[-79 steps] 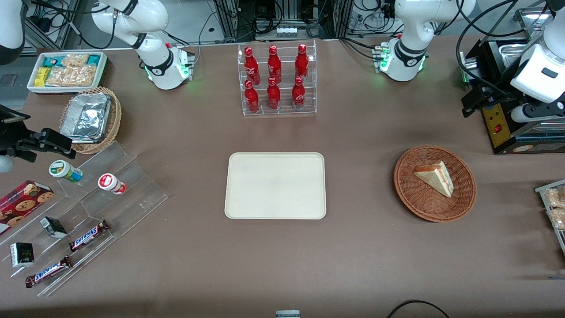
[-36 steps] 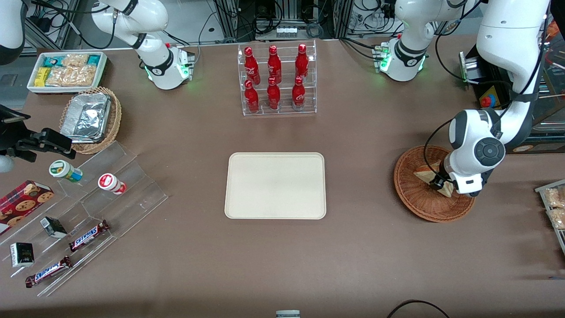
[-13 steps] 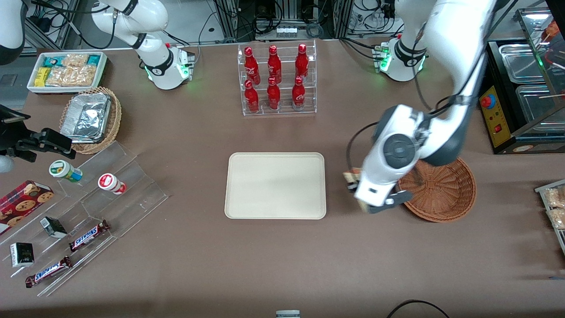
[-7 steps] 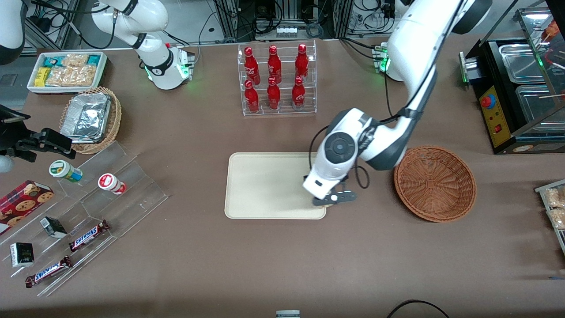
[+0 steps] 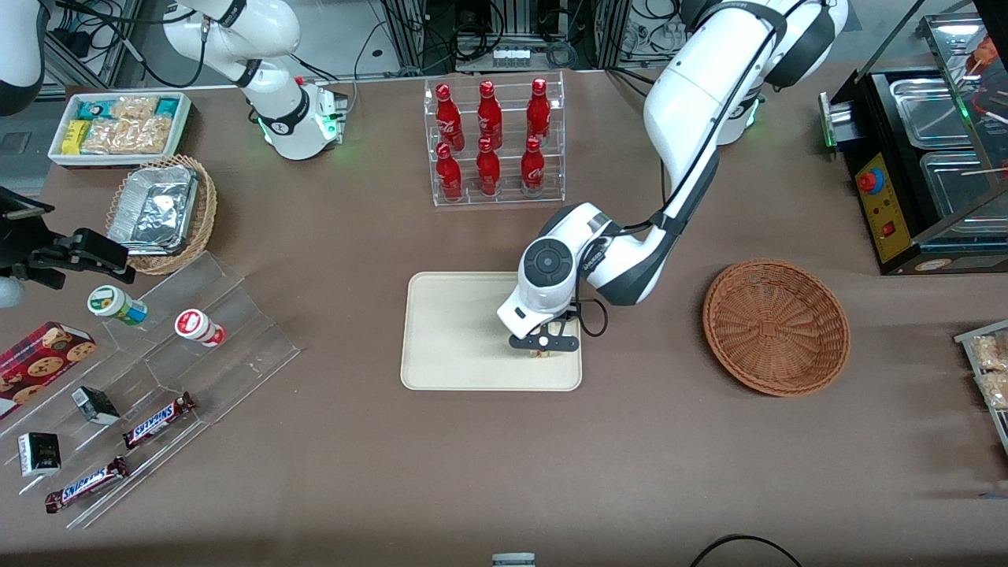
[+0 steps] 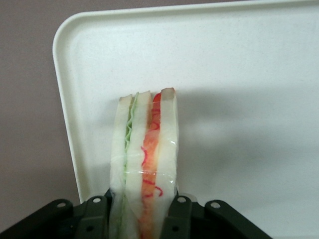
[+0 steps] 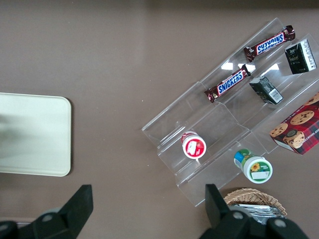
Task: Place sandwich from basket to tray
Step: 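Lower the sandwich onto the tray and open the left gripper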
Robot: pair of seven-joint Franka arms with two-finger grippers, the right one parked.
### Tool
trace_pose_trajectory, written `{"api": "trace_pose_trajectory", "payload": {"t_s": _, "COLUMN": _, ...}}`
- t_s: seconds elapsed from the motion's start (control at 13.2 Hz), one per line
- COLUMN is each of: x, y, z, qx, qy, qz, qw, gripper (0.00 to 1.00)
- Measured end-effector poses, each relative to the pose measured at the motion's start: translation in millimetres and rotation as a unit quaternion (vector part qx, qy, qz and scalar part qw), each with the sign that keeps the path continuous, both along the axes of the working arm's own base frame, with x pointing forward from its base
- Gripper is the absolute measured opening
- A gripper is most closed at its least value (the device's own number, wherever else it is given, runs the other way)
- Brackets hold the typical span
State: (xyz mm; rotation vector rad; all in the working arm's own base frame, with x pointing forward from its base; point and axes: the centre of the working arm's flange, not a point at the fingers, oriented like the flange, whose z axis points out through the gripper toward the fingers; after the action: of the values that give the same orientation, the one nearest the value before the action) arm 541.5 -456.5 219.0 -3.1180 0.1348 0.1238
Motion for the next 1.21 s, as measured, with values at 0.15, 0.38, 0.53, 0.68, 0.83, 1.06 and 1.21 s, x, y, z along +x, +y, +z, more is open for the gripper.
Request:
{"api": "trace_pose_trajectory", "payload": {"t_s": 0.15, "x": 1, "y": 1, "z": -3, "qx": 0.001, "qy": -0.001, "qz": -0.004, "qw": 1.0000, "gripper": 0.40}}
{"api": "trace_pose_trajectory", "payload": {"t_s": 0.38, "x": 3, "y": 1, "z": -3, "qx": -0.003, "qy": -0.006, "qz": -0.003, "qw": 1.0000, "gripper": 0.42}}
{"api": "trace_pose_trajectory", "payload": {"t_s": 0.53, "x": 4, "y": 2, "z": -3, "qx": -0.004, "qy": -0.007, "qz": -0.002, "qw": 1.0000, "gripper": 0.42}}
{"api": "trace_pose_trajectory", "payload": {"t_s": 0.68, "x": 9, "y": 6, "z": -4, "qx": -0.003, "qy": -0.012, "qz": 0.009, "qw": 0.9999, "gripper": 0.42}}
{"api": "trace_pose_trajectory", "payload": {"t_s": 0.83, "x": 14, "y": 11, "z": -6, "qx": -0.005, "qy": -0.019, "qz": 0.016, "qw": 0.9997, "gripper": 0.42}}
{"api": "trace_pose_trajectory", "payload": {"t_s": 1.06, "x": 16, "y": 11, "z": -14, "qx": -0.011, "qy": -0.025, "qz": 0.031, "qw": 0.9991, "gripper": 0.56}}
{"api": "trace_pose_trajectory", "payload": {"t_s": 1.21, "x": 19, "y": 10, "z": -12, "qx": -0.013, "qy": -0.029, "qz": 0.038, "qw": 0.9988, "gripper": 0.78}}
